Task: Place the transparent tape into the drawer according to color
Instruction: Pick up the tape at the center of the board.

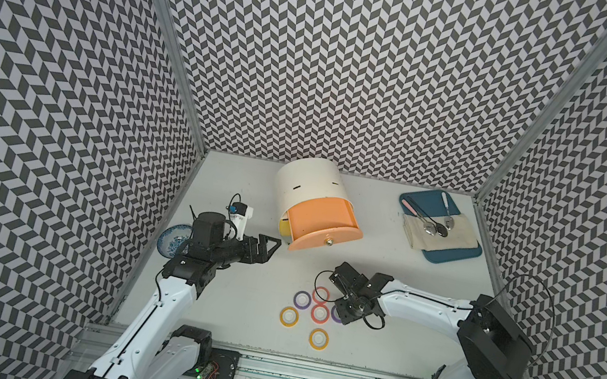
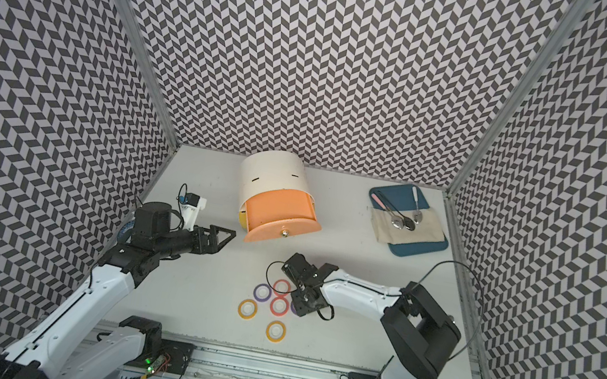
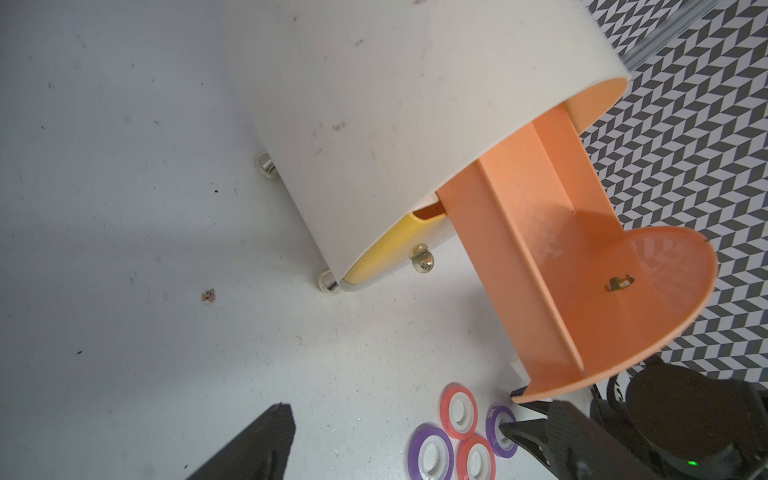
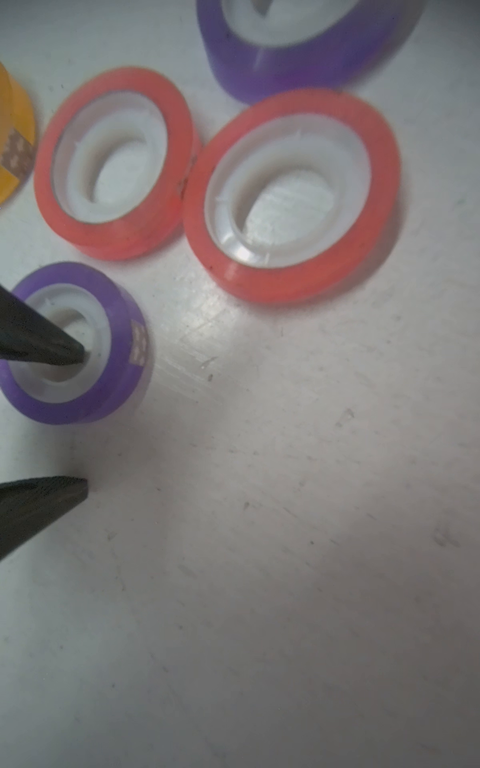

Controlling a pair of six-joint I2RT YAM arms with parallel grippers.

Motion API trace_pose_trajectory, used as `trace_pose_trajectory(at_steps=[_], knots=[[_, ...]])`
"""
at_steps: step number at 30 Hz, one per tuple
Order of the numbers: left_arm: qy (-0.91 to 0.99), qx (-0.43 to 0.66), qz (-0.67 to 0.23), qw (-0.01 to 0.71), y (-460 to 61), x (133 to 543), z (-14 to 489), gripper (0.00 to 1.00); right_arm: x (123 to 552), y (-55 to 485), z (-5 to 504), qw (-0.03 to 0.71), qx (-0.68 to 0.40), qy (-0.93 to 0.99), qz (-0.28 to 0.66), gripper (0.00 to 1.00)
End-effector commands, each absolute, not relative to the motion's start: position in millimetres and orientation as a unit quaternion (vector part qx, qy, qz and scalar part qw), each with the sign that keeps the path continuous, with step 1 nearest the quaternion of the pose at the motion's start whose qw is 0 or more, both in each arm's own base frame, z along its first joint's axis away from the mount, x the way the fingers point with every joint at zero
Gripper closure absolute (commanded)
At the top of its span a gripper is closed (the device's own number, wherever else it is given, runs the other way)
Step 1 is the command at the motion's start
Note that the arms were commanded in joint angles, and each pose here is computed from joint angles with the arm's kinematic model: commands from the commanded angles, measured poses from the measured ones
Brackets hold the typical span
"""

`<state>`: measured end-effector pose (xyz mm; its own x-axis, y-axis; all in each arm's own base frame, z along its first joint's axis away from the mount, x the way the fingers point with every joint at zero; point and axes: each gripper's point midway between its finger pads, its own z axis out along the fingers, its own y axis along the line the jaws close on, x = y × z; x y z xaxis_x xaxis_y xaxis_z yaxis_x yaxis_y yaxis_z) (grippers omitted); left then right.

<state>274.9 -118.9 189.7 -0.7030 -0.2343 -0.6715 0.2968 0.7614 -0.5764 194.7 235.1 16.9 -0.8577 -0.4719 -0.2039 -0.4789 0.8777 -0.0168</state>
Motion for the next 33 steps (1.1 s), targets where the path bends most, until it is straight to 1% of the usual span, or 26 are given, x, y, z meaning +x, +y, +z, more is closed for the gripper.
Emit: trace_pose_trajectory(at_steps=[1,10,15,19,29,33], knots=[[0.85,0.025,-0.352,0.391,-120.3,272.0,194.4,0.0,192.7,225.2,10.1,0.093,-0.251,0.964,-0.011,0.56],[0.849,0.027,-0.353,0.392,-120.8,271.4,194.7,0.0,179.0,215.3,-4.9,0.055,-0.262,0.963,-0.025,0.68],[0.848,0.028,-0.355,0.392,-121.3,271.1,194.9,0.0,173.9,211.6,-11.6,0.043,-0.268,0.962,-0.035,0.73],[0.848,0.028,-0.355,0.392,-121.4,271.3,194.8,0.0,171.8,209.5,-15.5,0.038,-0.269,0.961,-0.042,0.79],[0.849,0.026,-0.353,0.391,-120.6,271.6,194.0,0.0,178.8,213.7,-8.3,0.053,-0.266,0.961,-0.042,0.99],[0.85,0.024,-0.352,0.392,-120.0,271.7,193.9,0.0,185.5,220.1,1.6,0.071,-0.265,0.961,-0.035,1.0]])
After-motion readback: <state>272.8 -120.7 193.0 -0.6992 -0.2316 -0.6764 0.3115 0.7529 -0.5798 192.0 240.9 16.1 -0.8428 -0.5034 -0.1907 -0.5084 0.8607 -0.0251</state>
